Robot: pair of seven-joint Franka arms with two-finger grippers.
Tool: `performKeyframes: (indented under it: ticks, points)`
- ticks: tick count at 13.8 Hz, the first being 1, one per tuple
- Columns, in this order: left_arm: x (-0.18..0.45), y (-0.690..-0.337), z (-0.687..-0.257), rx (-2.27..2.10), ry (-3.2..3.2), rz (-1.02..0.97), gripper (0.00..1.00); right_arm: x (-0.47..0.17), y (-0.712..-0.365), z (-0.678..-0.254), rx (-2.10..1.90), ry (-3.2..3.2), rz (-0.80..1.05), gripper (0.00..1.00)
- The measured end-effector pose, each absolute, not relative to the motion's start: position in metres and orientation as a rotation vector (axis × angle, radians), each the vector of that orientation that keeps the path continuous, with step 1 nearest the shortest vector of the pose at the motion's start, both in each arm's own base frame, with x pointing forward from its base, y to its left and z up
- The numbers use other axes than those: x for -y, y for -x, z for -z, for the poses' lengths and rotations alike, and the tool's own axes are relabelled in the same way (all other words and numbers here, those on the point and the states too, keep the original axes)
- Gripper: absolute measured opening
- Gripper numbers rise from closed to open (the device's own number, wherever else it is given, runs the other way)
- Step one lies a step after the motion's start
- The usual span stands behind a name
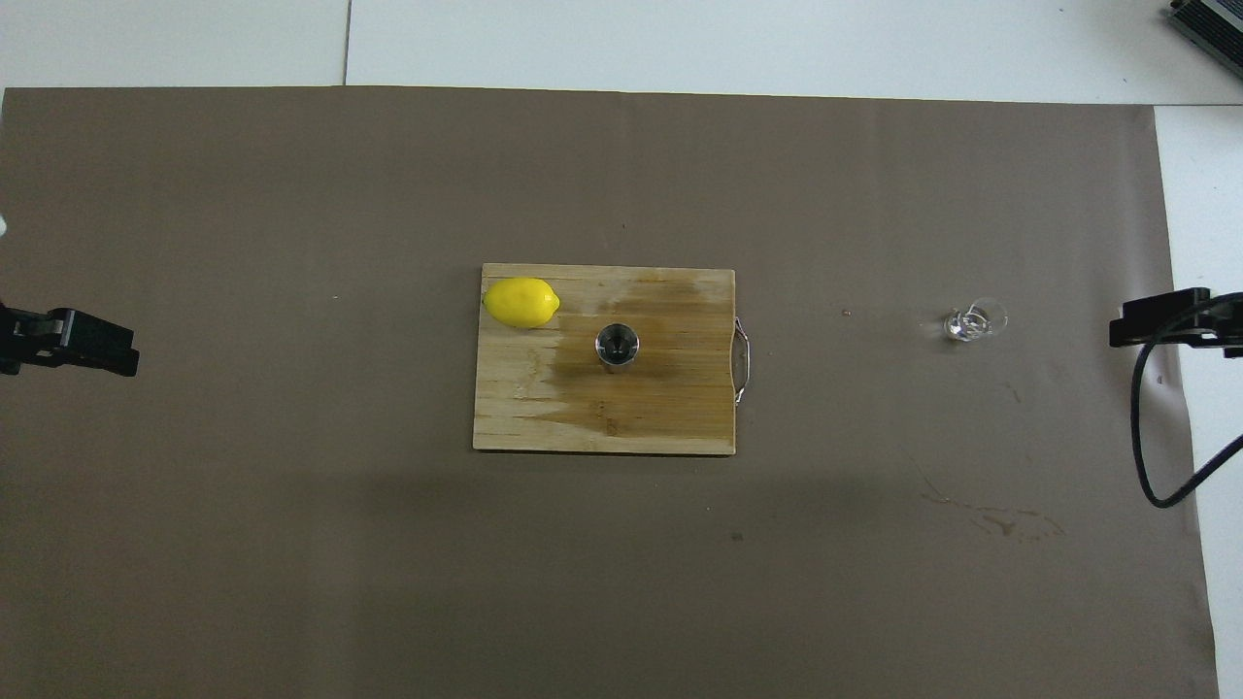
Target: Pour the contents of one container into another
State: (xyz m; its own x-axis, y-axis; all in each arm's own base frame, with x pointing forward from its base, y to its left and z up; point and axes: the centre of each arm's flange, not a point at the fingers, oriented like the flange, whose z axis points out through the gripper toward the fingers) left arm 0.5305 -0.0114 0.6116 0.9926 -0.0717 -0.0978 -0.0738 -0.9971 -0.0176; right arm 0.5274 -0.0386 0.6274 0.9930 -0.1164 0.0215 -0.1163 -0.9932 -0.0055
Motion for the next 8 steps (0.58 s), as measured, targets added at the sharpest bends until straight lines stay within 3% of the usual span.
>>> performKeyframes:
  ticks: [8]
  points:
    - [0.011,-0.531,-0.612,-0.114,3.115,-0.152,1.00,0.051,-0.530,-0.621,-0.217,3.129,0.015,1.00]
